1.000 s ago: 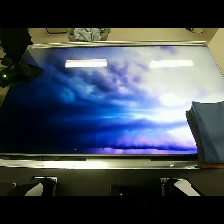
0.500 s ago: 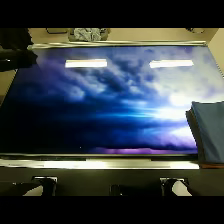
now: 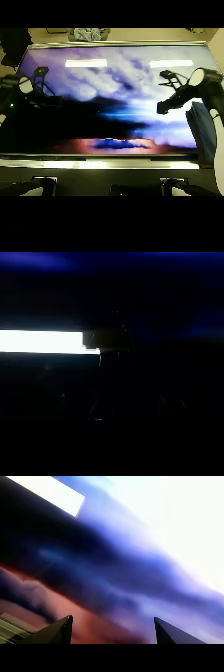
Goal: Fold the shirts.
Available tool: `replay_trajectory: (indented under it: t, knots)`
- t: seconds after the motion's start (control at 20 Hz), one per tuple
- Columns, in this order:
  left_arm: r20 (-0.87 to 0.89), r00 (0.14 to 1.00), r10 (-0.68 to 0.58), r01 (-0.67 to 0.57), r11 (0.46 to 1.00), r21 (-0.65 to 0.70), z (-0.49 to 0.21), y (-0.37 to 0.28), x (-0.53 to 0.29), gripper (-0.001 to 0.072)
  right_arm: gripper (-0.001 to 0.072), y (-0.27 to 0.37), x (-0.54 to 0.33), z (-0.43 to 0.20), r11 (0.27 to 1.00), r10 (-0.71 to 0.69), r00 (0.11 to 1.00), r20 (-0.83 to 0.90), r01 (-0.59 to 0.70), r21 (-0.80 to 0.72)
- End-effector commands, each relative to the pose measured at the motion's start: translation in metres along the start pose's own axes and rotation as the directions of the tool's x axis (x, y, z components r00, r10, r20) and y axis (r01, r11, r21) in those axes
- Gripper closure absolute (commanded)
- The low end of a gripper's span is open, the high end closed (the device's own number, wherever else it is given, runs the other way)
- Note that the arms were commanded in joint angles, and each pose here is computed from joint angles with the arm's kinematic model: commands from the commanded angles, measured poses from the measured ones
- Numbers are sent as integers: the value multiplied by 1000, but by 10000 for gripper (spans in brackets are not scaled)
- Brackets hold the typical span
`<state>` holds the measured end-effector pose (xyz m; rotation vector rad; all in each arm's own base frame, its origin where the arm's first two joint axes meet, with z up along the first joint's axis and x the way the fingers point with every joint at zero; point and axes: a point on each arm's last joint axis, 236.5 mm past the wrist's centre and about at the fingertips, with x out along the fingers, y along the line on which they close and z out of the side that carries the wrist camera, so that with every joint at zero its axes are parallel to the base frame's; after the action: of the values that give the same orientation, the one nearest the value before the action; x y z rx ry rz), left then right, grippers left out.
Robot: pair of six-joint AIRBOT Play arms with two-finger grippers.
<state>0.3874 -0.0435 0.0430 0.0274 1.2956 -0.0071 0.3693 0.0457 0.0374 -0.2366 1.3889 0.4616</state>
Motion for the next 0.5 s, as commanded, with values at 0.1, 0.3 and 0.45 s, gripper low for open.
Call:
replay_trajectory:
  t: [0.1,0.3,0.45]
  knots:
    - [-19,1000,5,-5,1000,-15,-20,1,11,40,115,14,18,-13,1000,14,996,-85,-14,10]
    - [-21,1000,5,-6,1000,-15,-20,1,12,40,115,14,18,-13,1000,15,996,-85,-14,10]
    - [-21,1000,5,-6,1000,-15,-20,1,12,40,115,14,18,-13,1000,14,996,-85,-14,10]
